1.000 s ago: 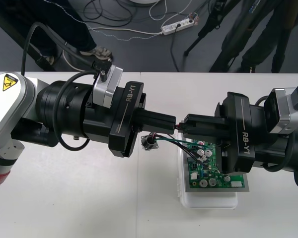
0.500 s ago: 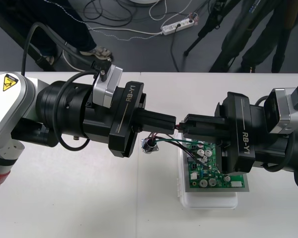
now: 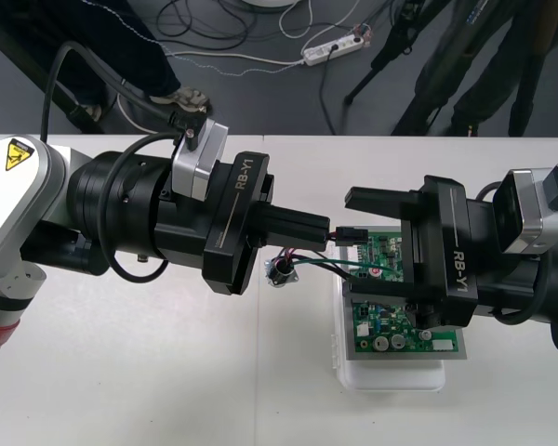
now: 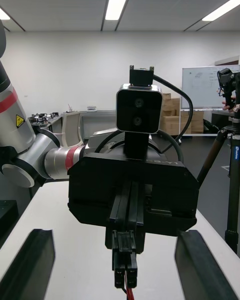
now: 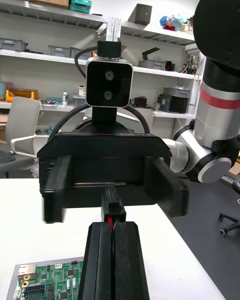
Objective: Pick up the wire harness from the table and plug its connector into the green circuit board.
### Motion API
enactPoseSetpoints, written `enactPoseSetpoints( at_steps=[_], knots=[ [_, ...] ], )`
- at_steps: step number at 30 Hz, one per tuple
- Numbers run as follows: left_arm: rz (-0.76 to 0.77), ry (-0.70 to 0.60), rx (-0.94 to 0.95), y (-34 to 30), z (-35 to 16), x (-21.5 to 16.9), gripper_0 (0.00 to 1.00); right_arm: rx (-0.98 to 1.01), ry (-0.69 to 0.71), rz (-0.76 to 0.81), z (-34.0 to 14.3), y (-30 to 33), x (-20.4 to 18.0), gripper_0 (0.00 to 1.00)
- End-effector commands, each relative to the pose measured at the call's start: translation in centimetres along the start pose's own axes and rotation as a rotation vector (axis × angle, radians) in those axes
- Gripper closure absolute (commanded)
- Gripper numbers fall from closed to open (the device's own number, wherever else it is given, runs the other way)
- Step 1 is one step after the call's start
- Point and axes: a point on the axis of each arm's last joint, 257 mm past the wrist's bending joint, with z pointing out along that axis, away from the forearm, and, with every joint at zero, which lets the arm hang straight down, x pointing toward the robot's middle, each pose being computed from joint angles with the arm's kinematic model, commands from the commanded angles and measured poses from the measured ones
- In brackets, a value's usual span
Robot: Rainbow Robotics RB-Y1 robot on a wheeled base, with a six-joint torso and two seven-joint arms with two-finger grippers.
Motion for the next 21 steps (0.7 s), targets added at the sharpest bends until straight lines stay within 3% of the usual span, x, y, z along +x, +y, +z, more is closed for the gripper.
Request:
enactPoseSetpoints(
  at_steps=[1, 12, 21],
  knots=[
    [0.085, -0.025, -0.005, 0.8, 0.8, -1.9, 1.0, -0.008, 0.027, 0.031, -0.5, 0.3, 0.4, 0.0],
    [0.078, 0.014, -0.016, 1.2, -0.8, -1.0, 1.0, -0.05, 0.098, 0.037, -3.1, 0.2, 2.1, 0.0],
    [0.069, 0.031, 0.014, 1.1, -3.5, 2.3, 1.0, -0.102, 0.264, 0.016, -7.5, 0.3, 4.4, 0.0]
  ],
)
